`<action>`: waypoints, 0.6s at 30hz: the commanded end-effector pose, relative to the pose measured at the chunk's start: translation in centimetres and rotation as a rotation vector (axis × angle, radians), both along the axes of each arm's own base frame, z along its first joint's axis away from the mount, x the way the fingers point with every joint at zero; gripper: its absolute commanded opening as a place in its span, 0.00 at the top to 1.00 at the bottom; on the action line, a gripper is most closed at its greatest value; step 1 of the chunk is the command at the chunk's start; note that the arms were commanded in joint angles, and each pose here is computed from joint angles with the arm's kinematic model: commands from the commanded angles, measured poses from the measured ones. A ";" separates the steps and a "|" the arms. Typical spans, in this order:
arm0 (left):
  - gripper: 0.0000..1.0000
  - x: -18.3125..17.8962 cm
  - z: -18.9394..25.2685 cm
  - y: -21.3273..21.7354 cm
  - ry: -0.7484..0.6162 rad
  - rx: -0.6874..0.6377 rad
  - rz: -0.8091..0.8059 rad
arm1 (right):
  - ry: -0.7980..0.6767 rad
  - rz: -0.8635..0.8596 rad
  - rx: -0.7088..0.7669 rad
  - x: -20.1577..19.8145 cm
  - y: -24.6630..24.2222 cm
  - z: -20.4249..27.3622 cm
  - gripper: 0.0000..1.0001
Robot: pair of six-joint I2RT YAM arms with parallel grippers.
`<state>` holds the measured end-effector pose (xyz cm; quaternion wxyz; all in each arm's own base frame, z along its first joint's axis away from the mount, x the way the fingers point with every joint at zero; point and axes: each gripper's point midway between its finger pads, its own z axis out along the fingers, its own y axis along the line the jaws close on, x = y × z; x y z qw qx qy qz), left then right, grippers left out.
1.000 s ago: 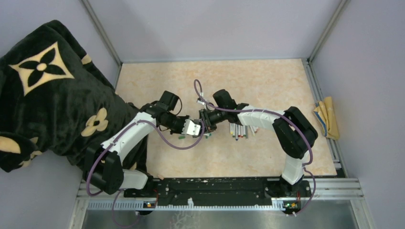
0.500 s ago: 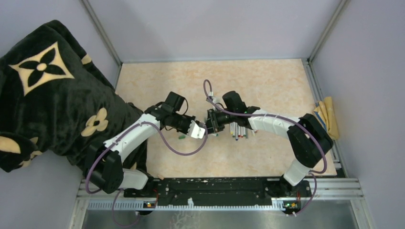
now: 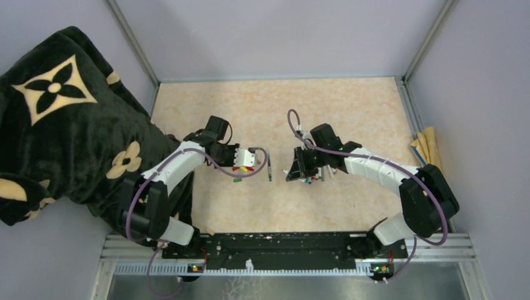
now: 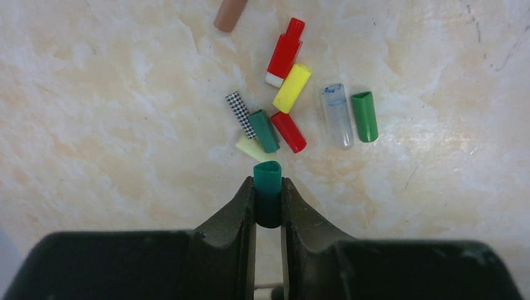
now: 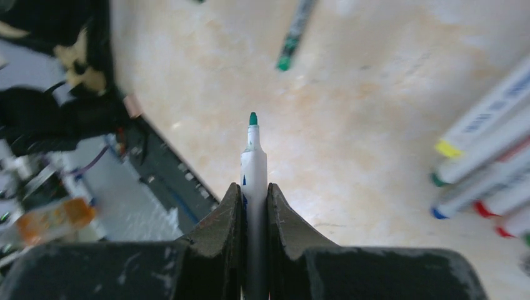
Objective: Open the pen caps
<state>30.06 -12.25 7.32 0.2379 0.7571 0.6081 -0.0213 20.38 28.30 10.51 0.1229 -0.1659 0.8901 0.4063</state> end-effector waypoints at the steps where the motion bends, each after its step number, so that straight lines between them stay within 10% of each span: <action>1: 1.00 -0.5 -0.4 -1.1 0.125 -0.119 0.109 | -0.262 -0.304 -0.147 7.1 -2.1 1.0 1.00; 18: 0.76 -2.6 -3.7 0.8 0.296 -0.220 0.247 | -0.462 -0.644 -0.460 13.9 -1.8 -5.8 1.00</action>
